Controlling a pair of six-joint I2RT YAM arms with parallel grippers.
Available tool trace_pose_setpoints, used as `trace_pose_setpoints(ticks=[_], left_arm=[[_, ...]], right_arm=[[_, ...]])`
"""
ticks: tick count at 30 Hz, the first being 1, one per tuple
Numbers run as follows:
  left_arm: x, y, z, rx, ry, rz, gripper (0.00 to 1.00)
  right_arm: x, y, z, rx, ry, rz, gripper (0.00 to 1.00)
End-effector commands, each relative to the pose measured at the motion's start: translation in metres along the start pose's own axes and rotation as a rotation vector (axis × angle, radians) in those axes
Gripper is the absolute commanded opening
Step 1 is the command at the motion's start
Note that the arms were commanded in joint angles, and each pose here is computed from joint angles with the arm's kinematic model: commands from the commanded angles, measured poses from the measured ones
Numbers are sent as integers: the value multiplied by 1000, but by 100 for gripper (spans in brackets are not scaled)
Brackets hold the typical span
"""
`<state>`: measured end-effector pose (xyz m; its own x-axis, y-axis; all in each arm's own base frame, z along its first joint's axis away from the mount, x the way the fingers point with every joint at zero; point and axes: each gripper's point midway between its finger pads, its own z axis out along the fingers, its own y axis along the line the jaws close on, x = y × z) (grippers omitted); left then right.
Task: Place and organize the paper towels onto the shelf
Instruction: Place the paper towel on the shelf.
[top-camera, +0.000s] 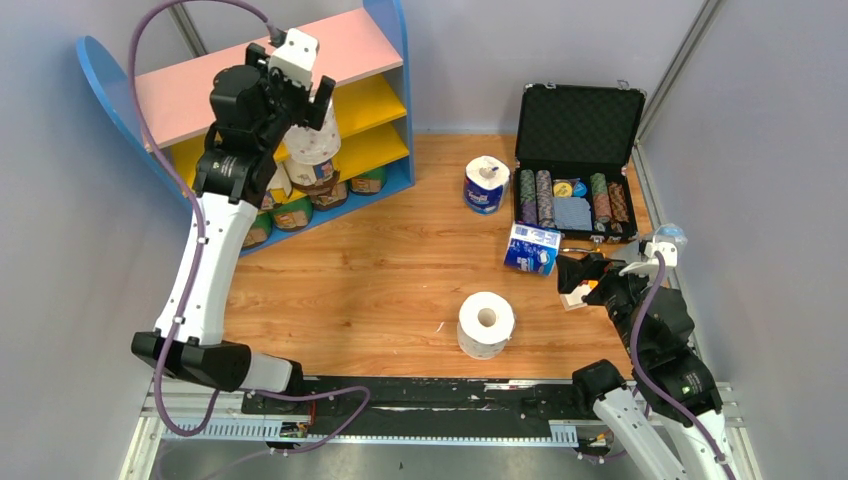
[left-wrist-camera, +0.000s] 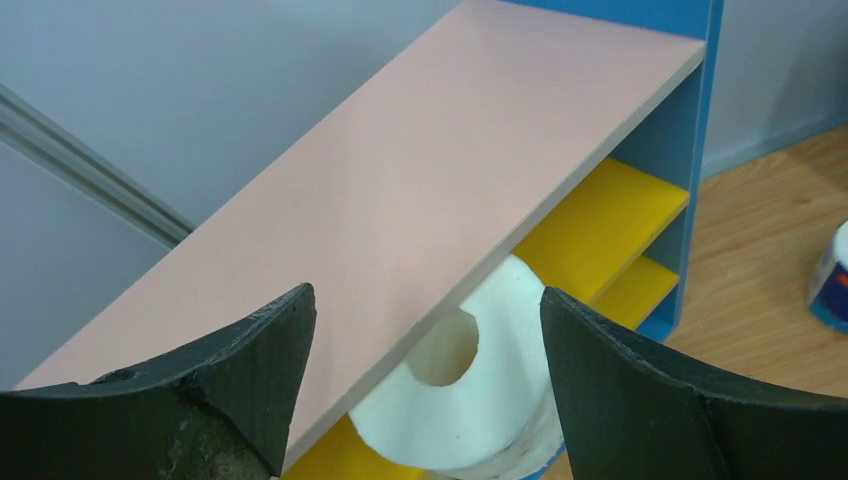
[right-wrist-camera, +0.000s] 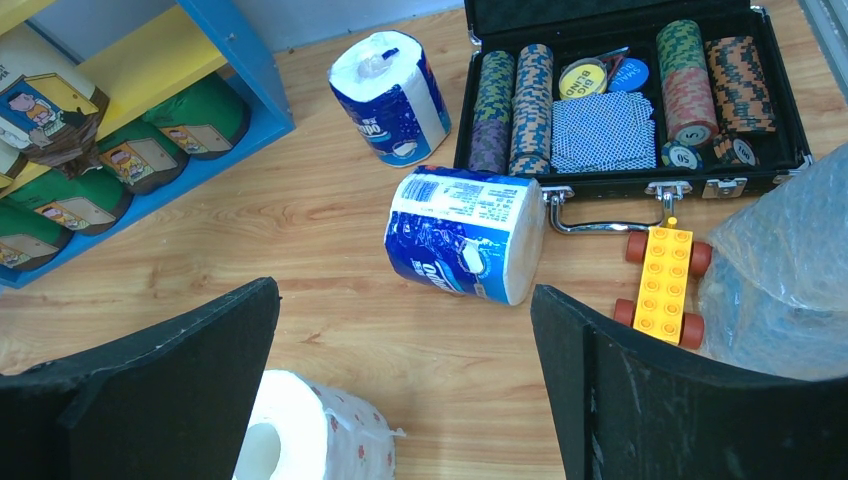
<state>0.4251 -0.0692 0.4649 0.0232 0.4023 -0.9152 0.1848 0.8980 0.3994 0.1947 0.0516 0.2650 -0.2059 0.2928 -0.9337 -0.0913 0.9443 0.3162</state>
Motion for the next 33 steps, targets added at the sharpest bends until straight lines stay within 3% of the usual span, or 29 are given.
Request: trace_pose_setpoints(ticks=[1, 7, 13, 17, 26, 33], left_arm=[[-43, 13, -35, -44, -114, -223, 90], [-15, 6, -69, -90, -26, -454, 91], [24, -4, -89, -121, 26, -471, 95], [42, -9, -79, -131, 35, -462, 99], [79, -18, -28, -164, 60, -425, 100], [79, -1, -4, -247, 7, -424, 99]], right_arm=[[-9, 1, 0, -2, -42, 14, 100], [-10, 1, -1, -5, -46, 16, 100], [-10, 2, -2, -11, -50, 15, 100], [-11, 2, -2, -13, -52, 15, 100], [-11, 1, -3, -10, -59, 15, 100], [-10, 1, -2, -6, -55, 14, 100]])
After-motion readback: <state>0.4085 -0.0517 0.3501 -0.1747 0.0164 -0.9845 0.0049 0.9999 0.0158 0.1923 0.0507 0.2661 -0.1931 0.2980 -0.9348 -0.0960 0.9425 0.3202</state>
